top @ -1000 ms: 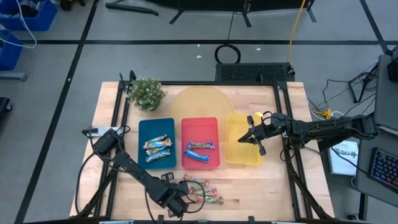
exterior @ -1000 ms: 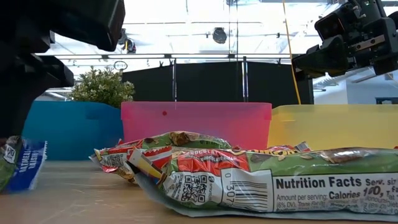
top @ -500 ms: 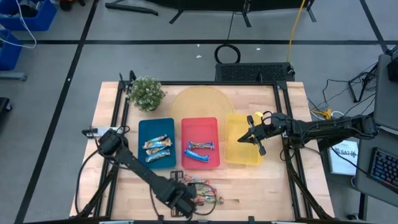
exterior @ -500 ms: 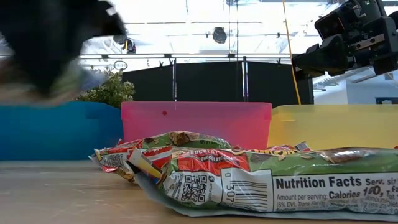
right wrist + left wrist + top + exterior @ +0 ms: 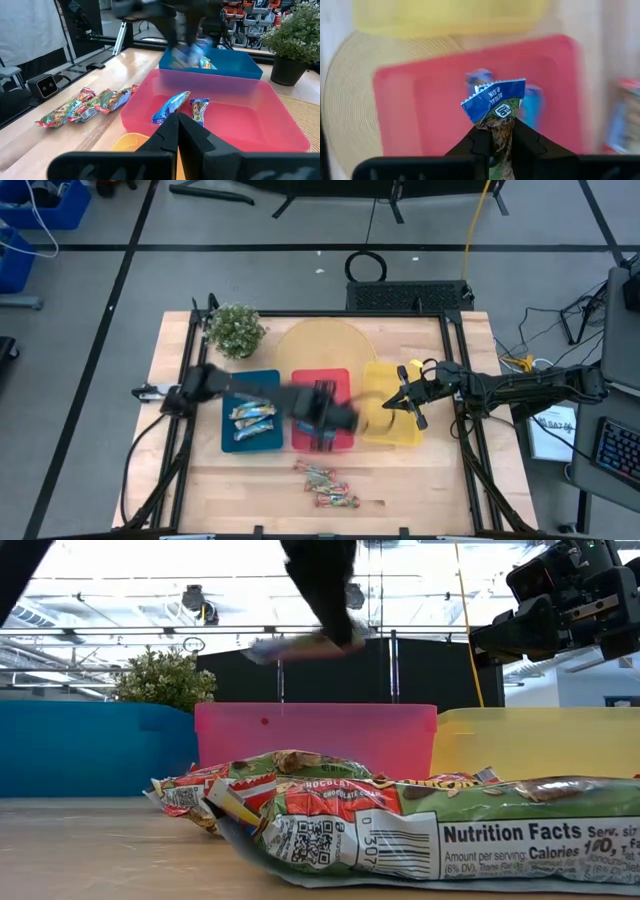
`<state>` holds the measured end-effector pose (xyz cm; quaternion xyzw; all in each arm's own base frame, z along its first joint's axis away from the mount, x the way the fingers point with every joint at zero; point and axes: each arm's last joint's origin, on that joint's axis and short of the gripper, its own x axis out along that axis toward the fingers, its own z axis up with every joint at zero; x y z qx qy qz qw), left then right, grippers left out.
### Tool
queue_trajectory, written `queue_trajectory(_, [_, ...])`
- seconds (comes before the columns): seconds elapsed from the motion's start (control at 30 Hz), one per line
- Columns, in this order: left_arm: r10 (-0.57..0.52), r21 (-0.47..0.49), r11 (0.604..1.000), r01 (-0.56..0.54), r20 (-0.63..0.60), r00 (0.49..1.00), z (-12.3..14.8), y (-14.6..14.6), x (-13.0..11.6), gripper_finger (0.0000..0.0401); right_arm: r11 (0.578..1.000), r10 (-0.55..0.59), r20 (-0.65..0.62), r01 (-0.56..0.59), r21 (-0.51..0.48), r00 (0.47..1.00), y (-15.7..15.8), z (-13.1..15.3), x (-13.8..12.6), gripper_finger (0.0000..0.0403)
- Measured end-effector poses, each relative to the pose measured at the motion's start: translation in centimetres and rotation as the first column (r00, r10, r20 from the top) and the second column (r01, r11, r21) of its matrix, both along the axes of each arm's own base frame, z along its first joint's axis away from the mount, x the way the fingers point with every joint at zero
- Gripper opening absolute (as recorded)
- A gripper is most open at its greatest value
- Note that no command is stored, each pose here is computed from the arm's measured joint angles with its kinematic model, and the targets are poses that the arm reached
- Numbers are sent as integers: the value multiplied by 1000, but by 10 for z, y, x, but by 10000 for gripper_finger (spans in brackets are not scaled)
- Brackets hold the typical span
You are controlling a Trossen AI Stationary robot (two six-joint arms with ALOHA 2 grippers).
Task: Pick and place Granola Bars by type
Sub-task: Put the blue granola bar into the pink bin
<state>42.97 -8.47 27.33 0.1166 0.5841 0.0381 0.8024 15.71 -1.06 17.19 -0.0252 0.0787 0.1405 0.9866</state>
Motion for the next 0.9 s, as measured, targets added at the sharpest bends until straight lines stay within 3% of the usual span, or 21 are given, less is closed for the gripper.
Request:
queue_trajectory(0.17, [-3, -120, 993, -1, -31, 1000, -30, 69, 12, 56, 1000, -1, -16, 1, 4, 1000, 0, -1, 0, 0])
queue_trajectory(0.37, [0, -186, 982, -19, -99, 995, -80, 114, 3, 50, 999, 8, -37, -9, -37, 999, 0, -5, -1, 0])
queue_trajectory(0.57, [-36, -200, 980, 20, -76, 996, -102, 126, -1, 52, 1000, 5, -52, -6, -20, 999, 0, -6, -1, 0])
queue_trajectory(0.9, [9, -211, 977, -20, -53, 999, -101, 118, 2, 157, 1000, 4, -49, -4, -14, 999, 0, -5, -1, 0])
